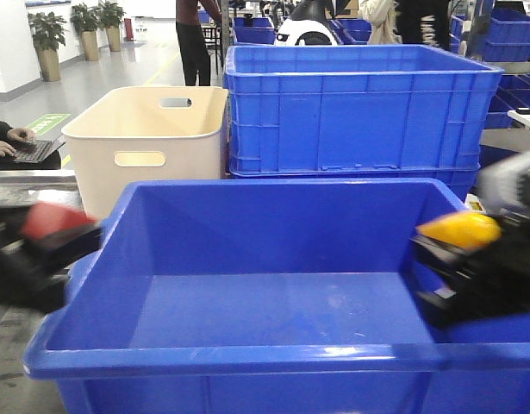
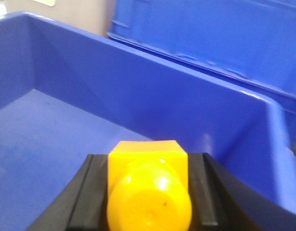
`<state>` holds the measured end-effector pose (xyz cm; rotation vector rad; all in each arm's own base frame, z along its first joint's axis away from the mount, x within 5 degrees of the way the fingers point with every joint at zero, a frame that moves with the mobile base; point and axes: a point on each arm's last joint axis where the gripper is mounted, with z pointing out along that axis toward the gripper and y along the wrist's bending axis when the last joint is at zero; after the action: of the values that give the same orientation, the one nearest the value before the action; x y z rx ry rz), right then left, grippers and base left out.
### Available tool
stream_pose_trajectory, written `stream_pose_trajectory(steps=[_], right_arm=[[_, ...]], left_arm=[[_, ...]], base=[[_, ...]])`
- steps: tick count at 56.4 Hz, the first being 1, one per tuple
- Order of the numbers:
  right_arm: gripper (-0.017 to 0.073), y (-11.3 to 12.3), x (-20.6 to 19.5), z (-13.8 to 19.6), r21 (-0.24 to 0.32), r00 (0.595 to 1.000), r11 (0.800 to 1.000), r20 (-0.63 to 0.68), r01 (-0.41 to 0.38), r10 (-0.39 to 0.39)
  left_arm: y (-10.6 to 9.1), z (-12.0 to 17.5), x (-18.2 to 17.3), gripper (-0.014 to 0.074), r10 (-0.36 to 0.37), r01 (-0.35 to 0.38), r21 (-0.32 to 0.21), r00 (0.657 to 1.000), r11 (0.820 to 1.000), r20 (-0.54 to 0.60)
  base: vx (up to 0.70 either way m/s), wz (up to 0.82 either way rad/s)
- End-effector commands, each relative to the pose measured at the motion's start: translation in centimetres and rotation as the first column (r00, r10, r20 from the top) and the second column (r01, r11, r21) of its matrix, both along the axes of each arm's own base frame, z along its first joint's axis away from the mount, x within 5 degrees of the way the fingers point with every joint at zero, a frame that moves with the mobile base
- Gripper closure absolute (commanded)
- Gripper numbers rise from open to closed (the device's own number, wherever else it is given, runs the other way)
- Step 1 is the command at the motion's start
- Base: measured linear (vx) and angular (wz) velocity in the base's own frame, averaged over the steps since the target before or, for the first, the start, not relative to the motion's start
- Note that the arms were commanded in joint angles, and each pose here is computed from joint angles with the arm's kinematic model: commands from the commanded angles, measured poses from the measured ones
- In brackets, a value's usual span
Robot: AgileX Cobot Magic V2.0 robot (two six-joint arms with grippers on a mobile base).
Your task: Pick red and yellow blocks into blue bin
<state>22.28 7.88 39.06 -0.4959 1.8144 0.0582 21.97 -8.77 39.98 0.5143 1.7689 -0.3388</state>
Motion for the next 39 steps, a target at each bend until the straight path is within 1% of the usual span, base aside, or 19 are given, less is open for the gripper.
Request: stream_pose_trajectory(steps=[1,5,9,15,18,19,23,25,26,30,34,37,39], right_arm=[[0.0565,1.5,3.2,2.1,0.023,0.994,0.999,0.104,-0.024,0.021],[0.0557,2.2,5.1,1.9,0.031,0.997,0.999,0.074,-0.022,0.02],[0.0533,2.8,6.3,1.7,0.056,0.999,0.998,0.049,-0.021,0.018],[0.0451,3.2,7.1,1.5,0.108,1.0,0.994,0.026,-0.019,0.017],[0.0387,3.3,7.1,1.5,0.13,1.0,0.991,0.019,-0.019,0.016],[0.0318,3.3,7.1,1.5,0.139,1.0,0.99,0.014,-0.018,0.016],[0.0204,3.2,7.0,1.5,0.136,1.0,0.991,0.008,-0.016,0.015],[0.0144,3.1,7.0,1.5,0.136,1.0,0.991,0.007,-0.014,0.013],[0.0097,3.1,7.0,1.5,0.136,1.0,0.991,0.007,-0.014,0.013],[-0.0007,3.1,7.0,1.5,0.136,1.0,0.991,0.006,-0.014,0.013],[-0.0094,3.1,7.0,1.4,0.132,1.0,0.991,-0.003,-0.013,0.013],[-0.0132,3.0,6.7,1.6,0.13,1.0,0.991,-0.004,-0.013,0.014],[-0.0141,2.9,6.4,1.8,0.129,1.0,0.992,-0.002,-0.014,0.014]], left_arm=[[-1.0,2.0,3.0,0.0585,0.019,-0.017,-0.033,0.996,0.999,0.087],[-1.8,1.7,5.2,0.0561,0.014,-0.012,-0.026,0.998,1.0,0.062],[-2.3,1.5,6.7,0.0523,0.005,-0.004,-0.023,0.999,1.0,0.04],[-2.8,1.4,7.7,0.0427,-0.014,0.014,-0.016,1.0,1.0,0.019],[-2.9,1.2,7.9,0.0363,-0.015,0.015,-0.015,1.0,1.0,0.011],[-2.9,1.2,7.9,0.0309,-0.015,0.015,-0.016,1.0,1.0,0.011],[-2.9,1.2,7.9,0.022,-0.017,0.017,-0.018,1.0,1.0,0.008],[-2.9,1.2,7.9,0.0169,-0.016,0.016,-0.023,1.0,1.0,0.007],[-2.9,1.2,7.9,0.0146,-0.016,0.016,-0.028,1.0,0.999,0.006],[-3.0,1.2,7.9,0.0071,-0.016,0.016,-0.045,1.0,0.999,0.001],[-3.0,1.3,7.8,0.0026,-0.018,0.017,-0.062,1.0,0.998,-0.004],[-3.0,1.5,7.5,0.0015,-0.023,0.023,-0.063,1.0,0.998,-0.001],[-3.0,1.6,7.3,0.0015,-0.03,0.03,-0.062,1.0,0.998,-0.002]], base=[[0.0,0.0],[0.0,0.0],[0.0,0.0],[0.0,0.0],[0.0,0.0],[0.0,0.0],[0.0,0.0],[0.0,0.0],[0.0,0.0],[0.0,0.0],[0.0,0.0],[0.0,0.0],[0.0,0.0]])
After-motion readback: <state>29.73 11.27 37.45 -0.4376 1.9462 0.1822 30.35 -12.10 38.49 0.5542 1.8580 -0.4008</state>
